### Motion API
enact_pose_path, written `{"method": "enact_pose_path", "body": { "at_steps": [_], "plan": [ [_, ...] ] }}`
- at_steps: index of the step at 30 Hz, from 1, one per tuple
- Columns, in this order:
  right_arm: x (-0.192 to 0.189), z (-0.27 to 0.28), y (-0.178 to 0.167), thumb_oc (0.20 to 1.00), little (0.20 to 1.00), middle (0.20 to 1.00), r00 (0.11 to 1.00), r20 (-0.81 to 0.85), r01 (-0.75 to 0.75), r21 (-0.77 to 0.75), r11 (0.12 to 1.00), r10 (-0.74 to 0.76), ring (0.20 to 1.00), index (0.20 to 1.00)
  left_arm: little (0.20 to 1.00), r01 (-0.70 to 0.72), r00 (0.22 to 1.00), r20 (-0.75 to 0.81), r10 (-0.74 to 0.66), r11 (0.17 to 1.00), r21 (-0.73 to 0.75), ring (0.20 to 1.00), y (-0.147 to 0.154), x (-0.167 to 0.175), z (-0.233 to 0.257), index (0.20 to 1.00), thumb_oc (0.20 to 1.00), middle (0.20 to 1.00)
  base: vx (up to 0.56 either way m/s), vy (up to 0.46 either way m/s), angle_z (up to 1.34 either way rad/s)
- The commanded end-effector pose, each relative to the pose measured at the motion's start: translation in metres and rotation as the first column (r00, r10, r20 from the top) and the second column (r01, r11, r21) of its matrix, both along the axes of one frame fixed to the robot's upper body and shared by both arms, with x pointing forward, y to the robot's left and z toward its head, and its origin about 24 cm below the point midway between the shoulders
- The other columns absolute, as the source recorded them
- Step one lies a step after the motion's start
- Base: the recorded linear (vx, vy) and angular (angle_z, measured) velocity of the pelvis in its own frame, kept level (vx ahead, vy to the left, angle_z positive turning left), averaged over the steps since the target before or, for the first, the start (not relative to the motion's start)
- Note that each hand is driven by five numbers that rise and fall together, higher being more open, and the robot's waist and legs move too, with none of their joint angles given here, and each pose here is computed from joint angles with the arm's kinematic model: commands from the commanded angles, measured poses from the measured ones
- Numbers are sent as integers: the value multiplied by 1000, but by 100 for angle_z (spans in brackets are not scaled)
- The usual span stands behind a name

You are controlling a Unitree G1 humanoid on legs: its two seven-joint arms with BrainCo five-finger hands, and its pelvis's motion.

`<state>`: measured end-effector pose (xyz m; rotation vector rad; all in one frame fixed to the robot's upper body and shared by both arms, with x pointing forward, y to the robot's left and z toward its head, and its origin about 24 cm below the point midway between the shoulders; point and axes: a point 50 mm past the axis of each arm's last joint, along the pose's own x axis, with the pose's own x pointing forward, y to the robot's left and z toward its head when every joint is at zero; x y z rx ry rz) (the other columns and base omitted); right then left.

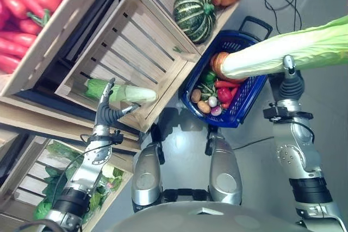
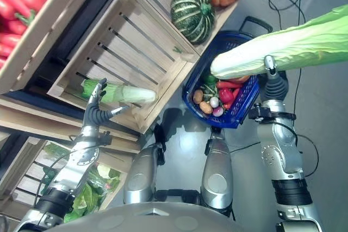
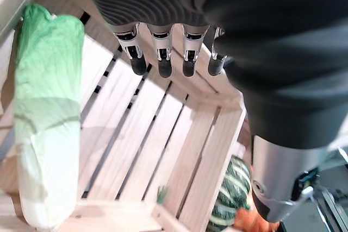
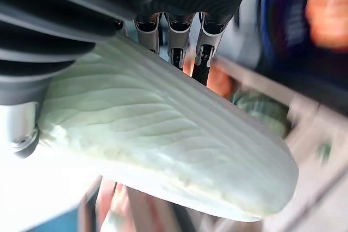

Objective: Pick up fruits and vegetables into the basket

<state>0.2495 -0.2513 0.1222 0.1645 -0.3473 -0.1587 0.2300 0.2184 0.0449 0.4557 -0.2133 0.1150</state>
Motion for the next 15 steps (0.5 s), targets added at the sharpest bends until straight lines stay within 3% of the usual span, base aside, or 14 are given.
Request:
{"method": "enact_pose_path", "body": {
  "at_steps": [1, 9, 15],
  "plan": [
    [-7, 25, -19, 200, 200, 200, 980, 120, 171, -117, 978, -157, 200, 200, 1000, 32, 997, 73, -37, 997, 66, 1000, 7, -9, 15, 1000, 1000, 1000, -87, 31, -7],
    [27, 13, -48, 200, 200, 200, 919, -52, 366, -258, 894, -391, 200, 200, 1000, 25, 985, 165, -41, 995, 98, 1000, -4, 8, 29, 1000, 1000, 1000, -61, 7, -5],
    [52, 18, -68, 200, 200, 200, 870, -161, 409, -295, 863, -467, 200, 200, 1000, 18, 963, 265, -47, 993, 114, 1000, -15, 21, 50, 1000, 1000, 1000, -47, -4, 4]
  ]
}}
